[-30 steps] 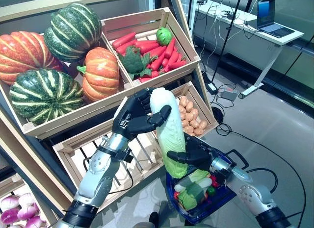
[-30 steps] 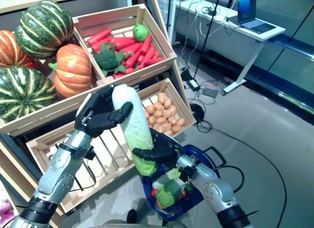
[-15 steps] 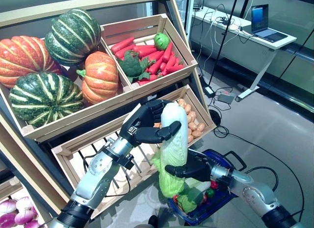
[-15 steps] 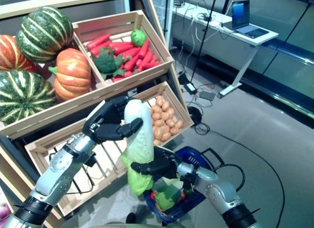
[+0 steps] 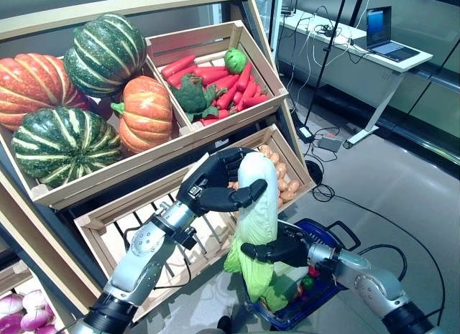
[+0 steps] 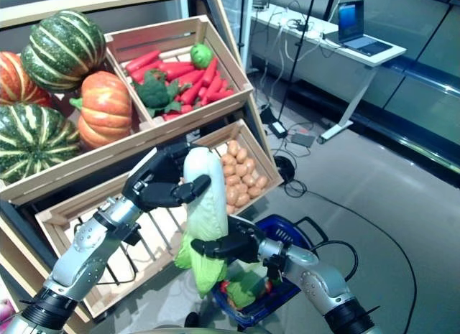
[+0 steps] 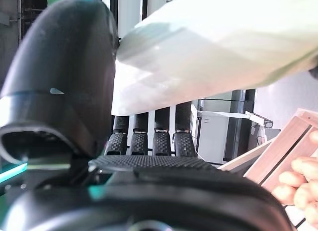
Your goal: Put vegetables into the basket
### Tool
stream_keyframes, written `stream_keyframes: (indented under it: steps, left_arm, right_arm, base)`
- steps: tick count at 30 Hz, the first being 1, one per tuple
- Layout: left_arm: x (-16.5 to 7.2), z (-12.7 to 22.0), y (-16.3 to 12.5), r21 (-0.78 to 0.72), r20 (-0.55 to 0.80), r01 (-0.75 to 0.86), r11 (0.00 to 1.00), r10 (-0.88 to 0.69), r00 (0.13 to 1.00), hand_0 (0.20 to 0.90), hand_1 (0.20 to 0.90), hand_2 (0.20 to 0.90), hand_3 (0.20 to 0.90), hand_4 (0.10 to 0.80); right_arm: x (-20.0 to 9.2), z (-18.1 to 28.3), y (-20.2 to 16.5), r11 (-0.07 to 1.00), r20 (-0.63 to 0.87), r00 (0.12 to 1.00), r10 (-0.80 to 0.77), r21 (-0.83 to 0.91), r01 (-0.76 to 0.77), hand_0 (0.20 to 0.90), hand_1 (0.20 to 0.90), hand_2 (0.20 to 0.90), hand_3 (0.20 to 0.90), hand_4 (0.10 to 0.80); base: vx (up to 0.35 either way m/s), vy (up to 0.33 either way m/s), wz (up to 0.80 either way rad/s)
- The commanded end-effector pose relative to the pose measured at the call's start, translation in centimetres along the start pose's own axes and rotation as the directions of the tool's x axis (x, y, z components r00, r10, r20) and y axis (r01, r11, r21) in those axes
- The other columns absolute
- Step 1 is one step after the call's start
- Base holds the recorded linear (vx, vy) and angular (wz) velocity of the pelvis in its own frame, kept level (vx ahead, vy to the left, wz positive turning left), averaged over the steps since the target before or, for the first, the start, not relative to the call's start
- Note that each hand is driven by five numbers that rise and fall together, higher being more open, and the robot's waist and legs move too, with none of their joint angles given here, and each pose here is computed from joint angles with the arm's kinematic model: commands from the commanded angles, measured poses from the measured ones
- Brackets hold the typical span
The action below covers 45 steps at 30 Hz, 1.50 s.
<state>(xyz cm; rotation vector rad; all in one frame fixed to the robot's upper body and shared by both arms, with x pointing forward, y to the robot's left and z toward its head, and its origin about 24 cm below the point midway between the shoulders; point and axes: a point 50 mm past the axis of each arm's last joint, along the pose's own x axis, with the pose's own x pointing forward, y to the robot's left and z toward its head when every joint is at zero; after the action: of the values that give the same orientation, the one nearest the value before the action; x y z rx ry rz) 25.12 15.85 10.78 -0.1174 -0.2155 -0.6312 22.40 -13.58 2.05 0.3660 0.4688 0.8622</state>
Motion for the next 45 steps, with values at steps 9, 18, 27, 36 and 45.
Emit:
stream_keyframes:
  steps: [9,18,27,36,45]
  left_arm:
    - [1.0,5.6,0.0,-0.045,0.314,0.01,0.999,0.005,0.949,0.9,0.9,0.9,0.9,0.8]
    - [-0.8,4.9,1.8,-0.138,0.302,-0.123,0.983,0.16,0.94,0.9,0.9,0.9,0.9,0.8]
    - [-1.8,4.9,2.7,-0.179,0.343,-0.218,0.959,0.268,0.9,0.9,0.9,0.9,0.9,0.8]
    - [-0.8,6.9,3.6,-0.208,0.514,-0.259,0.943,0.33,0.792,0.9,0.9,0.9,0.9,0.8]
    - [0.6,8.3,3.0,-0.214,0.63,-0.209,0.954,0.298,0.717,0.9,0.9,0.9,0.9,0.8]
  right_arm:
    - [-0.2,3.3,0.3,0.997,0.331,0.941,-0.07,0.059,0.053,0.3,0.3,0.3,0.3,0.4]
    - [-2.5,5.0,-0.9,0.973,0.547,0.806,-0.228,0.162,0.166,0.3,0.3,0.3,0.3,0.4]
    - [-4.9,7.4,-1.7,0.916,0.75,0.527,-0.399,0.298,0.269,0.3,0.3,0.3,0.3,0.4]
    - [-6.5,10.6,-3.9,0.831,0.82,0.249,-0.515,0.406,0.381,0.3,0.3,0.3,0.3,0.4]
    - [-7.9,12.5,-5.7,0.71,0.775,-0.016,-0.632,0.587,0.389,0.3,0.3,0.3,0.3,0.4]
  base:
    - [0.0,0.0,0.0]
    - [0.0,-0.003,0.0]
    - [-0.081,-0.015,0.03]
    - [-0.278,0.014,0.05]
    - [-0.178,-0.049,0.03]
